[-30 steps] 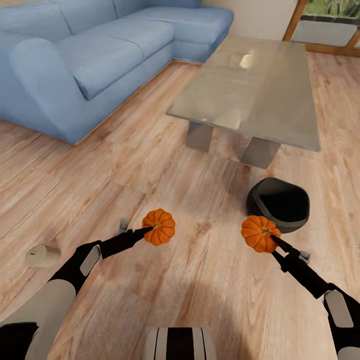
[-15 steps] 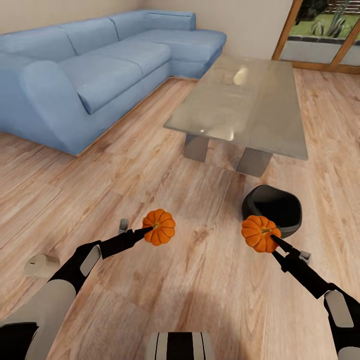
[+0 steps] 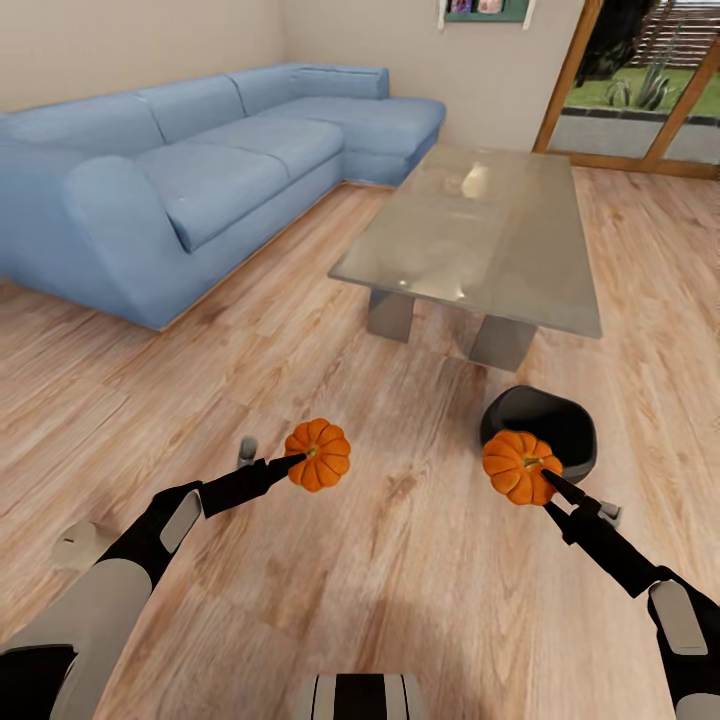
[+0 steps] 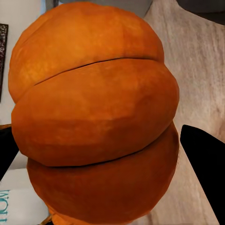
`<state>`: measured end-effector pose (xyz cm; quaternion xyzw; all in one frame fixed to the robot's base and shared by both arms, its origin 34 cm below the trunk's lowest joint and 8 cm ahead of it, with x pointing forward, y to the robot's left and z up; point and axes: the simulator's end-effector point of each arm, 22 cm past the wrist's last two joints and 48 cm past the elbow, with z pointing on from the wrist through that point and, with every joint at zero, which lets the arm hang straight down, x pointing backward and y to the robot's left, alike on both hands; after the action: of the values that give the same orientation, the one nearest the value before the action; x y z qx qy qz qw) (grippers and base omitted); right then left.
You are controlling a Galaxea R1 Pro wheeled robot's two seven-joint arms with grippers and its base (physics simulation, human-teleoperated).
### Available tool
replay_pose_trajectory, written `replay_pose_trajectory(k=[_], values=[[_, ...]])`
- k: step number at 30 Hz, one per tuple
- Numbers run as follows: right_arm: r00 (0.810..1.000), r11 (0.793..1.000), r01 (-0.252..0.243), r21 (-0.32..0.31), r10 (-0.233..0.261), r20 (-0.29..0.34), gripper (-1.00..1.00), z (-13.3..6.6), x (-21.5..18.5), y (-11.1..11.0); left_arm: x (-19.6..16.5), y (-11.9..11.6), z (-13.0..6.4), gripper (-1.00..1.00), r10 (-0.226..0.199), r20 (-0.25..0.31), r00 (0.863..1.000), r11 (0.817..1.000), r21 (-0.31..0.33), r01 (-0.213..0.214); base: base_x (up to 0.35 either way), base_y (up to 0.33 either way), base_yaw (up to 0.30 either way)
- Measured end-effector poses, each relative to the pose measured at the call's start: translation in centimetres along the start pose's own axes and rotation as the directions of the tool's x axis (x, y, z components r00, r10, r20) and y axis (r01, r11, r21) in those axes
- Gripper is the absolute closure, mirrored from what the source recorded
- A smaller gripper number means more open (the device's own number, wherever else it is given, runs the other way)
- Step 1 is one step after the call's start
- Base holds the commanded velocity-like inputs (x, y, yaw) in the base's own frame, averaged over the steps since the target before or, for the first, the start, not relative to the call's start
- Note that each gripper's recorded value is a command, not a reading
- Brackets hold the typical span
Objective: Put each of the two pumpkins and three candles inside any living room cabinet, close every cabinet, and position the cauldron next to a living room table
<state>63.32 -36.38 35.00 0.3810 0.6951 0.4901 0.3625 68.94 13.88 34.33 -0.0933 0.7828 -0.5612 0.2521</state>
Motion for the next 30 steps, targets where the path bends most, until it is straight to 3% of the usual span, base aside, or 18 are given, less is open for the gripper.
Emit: replay_pose_trajectory(k=[30], values=[[0.998,0.990,0.061,-0.126,-0.057,0.038,1.00,-0.8,-1.7,8.2,-3.9,-8.2,-1.5,1.00,0.118,0.052,0.992,0.991,0.057,-0.121,0.003,0.000,-0.200]])
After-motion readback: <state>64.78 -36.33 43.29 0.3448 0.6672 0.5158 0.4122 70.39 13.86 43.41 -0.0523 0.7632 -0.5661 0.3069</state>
